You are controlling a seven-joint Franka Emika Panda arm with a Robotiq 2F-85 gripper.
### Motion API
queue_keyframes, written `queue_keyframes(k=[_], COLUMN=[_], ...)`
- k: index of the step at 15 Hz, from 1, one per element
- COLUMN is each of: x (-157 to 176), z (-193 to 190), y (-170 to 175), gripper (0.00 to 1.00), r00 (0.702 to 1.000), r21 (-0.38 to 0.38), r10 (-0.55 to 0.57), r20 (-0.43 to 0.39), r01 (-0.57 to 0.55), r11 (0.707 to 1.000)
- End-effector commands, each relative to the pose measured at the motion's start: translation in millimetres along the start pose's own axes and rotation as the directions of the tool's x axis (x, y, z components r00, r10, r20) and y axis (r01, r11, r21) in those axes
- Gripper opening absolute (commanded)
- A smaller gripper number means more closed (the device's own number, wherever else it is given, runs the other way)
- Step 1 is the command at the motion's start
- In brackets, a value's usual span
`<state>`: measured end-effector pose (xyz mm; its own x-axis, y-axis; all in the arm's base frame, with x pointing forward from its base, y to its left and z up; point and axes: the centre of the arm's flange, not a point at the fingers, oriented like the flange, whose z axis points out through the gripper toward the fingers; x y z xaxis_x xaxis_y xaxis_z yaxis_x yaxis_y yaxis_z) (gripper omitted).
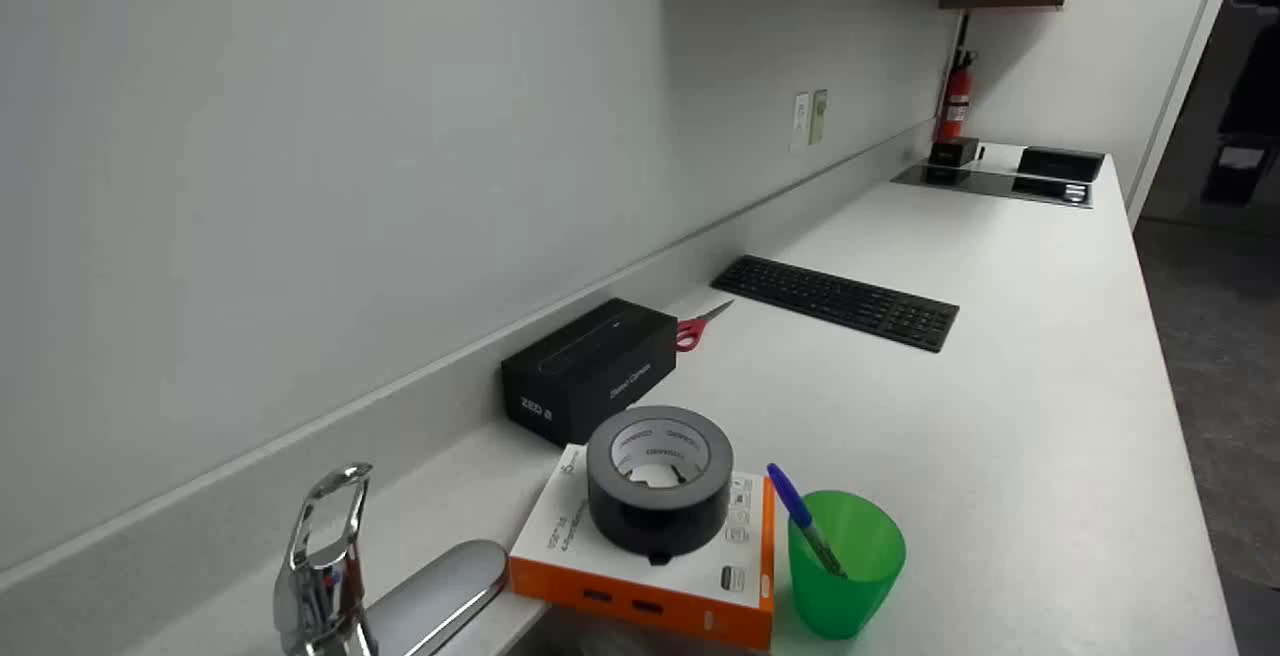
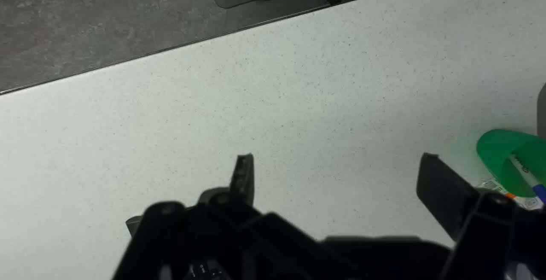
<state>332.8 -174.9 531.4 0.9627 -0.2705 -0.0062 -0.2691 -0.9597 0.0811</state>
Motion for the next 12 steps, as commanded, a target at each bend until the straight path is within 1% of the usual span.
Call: queue_keyframes(k=[1,4,6,9,10,12], x=[0.3,0.4,9.0,42.8,53.6,72.6], z=[0.9,1.1,0.6,15.7,25.1,45.4], y=[0.0,0.0,-6.7,-46.6,-67.3,-109.6], gripper=[1.0,1.0,1.0,1.0,1.0,1.0], r00=[1.0,1.0,1.0,1.0,1.0,1.0], r21=[0.0,0.0,0.013,0.043,0.061,0.082], r10=[0.0,0.0,0.009,0.01,0.001,-0.014], r20=[0.002,0.003,0.0,0.011,0.012,-0.016], r01=[0.0,0.0,-0.009,-0.01,-0.002,0.015], r11=[1.0,1.0,1.0,0.999,0.998,0.996])
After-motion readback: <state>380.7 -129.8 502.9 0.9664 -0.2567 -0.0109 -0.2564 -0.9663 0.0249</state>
